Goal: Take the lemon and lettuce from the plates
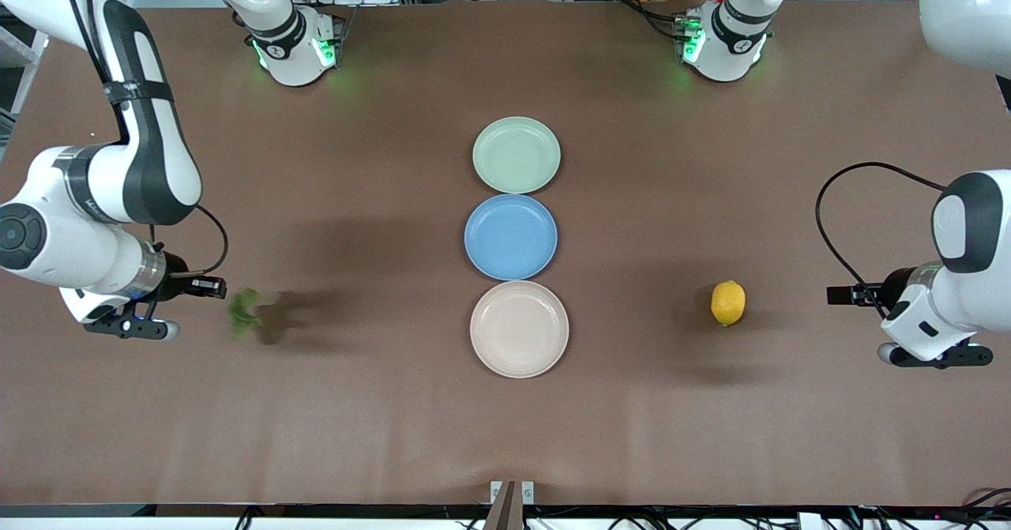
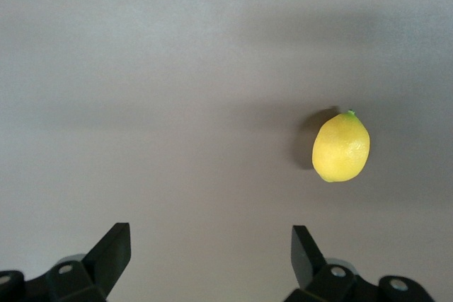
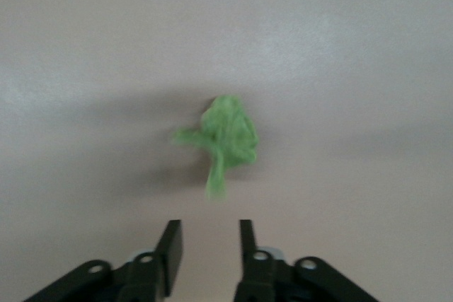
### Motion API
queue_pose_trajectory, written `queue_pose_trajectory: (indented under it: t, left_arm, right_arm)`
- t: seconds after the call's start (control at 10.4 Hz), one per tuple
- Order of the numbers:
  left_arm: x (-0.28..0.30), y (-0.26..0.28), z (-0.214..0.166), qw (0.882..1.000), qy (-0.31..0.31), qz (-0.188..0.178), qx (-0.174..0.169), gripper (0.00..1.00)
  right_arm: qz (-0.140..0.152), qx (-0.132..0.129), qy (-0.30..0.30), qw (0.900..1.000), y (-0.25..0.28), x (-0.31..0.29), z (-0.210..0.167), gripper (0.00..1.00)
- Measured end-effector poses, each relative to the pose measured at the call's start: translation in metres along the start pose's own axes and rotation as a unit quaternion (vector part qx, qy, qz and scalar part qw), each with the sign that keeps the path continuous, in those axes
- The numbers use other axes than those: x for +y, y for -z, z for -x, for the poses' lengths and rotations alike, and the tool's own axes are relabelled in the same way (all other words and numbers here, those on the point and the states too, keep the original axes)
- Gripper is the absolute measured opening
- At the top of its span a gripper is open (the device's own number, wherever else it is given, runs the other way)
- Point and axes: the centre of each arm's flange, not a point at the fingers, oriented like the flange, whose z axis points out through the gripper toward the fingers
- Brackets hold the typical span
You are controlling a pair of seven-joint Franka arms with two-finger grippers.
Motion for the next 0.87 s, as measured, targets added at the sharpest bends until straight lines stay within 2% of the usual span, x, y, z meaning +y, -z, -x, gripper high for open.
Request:
queue_pose_trajectory:
  t: [0.29, 0.39, 0.58, 0.87]
  left_arm:
    - [-0.011, 0.029, 0.034, 1.000, 0.007, 0.000, 0.009, 1.00]
    - [-0.013, 0.036, 0.048, 1.000, 0.008, 0.001, 0.012, 1.00]
    - [-0.011, 0.041, 0.072, 1.000, 0.008, 0.010, 0.026, 1.00]
    - [-0.006, 0.059, 0.105, 0.999, 0.005, 0.012, 0.043, 1.00]
  right_arm:
    - [-0.001, -0.007, 0.008, 1.000, 0.000, 0.017, 0.000, 0.90]
    - [-0.001, -0.014, 0.009, 1.000, 0.000, 0.017, 0.003, 1.00]
    - [-0.002, -0.031, 0.013, 0.999, 0.008, 0.014, 0.011, 1.00]
    - [-0.002, -0.043, 0.026, 0.999, 0.021, 0.012, 0.036, 1.00]
